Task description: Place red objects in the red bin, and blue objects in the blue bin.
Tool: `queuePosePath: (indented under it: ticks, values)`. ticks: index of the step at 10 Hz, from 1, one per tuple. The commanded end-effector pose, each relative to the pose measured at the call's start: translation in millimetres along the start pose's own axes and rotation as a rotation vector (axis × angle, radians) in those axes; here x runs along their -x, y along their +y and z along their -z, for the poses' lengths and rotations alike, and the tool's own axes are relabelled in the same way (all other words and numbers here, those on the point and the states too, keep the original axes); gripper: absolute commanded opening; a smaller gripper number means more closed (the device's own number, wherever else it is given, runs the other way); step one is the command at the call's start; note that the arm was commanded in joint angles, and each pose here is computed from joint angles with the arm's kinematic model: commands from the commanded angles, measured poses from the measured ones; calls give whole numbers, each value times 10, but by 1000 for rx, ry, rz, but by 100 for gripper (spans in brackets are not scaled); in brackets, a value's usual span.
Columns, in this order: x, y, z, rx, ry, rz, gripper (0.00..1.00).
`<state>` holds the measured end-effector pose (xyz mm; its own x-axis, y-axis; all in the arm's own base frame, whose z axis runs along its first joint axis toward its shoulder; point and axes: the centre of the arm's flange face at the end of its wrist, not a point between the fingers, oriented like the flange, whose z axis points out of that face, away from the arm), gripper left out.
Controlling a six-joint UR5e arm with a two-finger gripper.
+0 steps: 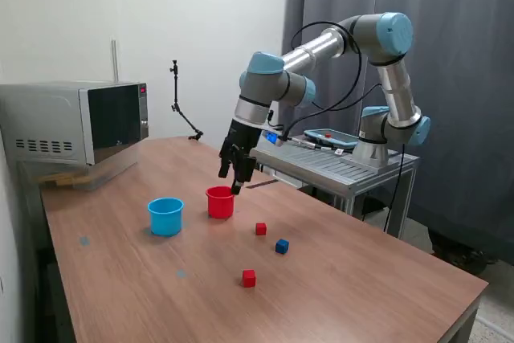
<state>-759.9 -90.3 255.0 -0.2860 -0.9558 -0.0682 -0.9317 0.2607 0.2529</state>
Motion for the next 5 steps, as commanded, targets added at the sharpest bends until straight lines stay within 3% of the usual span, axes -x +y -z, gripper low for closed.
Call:
queuePosePath:
  ticks: [1, 3, 5]
  values:
    - [-350, -402, 49, -42, 22, 33, 100]
    - [-558, -728, -67, -98, 43, 29, 100]
    - [-665, -1000, -194, -144, 36, 32, 100]
